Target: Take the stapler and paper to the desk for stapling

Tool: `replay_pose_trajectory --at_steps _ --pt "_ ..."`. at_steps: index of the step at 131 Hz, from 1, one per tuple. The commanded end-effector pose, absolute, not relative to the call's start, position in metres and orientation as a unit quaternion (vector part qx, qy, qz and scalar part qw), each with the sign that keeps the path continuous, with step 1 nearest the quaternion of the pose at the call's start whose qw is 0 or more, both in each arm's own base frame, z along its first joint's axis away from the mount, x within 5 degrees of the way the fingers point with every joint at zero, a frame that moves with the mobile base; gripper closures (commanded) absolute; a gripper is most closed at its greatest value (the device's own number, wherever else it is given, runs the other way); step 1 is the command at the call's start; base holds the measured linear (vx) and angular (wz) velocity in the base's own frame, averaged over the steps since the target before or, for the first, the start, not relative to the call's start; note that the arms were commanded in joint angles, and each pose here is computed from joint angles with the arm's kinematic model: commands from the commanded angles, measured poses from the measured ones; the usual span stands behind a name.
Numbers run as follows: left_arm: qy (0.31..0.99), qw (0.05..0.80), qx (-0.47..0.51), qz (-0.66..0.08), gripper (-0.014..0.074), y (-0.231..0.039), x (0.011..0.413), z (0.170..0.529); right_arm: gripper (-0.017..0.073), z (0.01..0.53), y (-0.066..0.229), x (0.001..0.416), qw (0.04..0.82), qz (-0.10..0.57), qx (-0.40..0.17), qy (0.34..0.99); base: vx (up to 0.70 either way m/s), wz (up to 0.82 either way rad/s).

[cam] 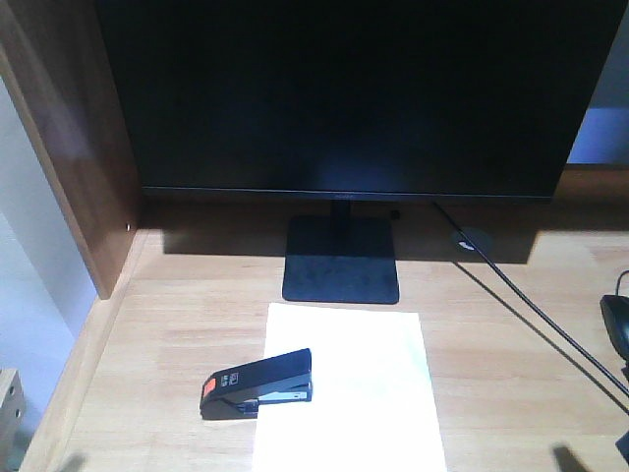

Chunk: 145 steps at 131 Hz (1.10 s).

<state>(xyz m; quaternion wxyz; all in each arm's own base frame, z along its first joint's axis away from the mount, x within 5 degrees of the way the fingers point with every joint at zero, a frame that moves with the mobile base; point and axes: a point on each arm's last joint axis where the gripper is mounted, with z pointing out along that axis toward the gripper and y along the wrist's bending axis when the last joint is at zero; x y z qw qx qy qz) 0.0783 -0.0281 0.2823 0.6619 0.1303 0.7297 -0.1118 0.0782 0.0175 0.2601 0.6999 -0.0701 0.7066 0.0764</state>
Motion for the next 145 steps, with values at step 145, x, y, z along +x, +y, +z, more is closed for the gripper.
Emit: replay_pose_trajectory --at_steps 145 --pt "0.739 0.673 0.005 -0.018 0.0600 -0.002 0.055 0.187 0.0569 0.269 0.016 0.079 0.710 0.052 -0.081 0.698 0.00 0.00"
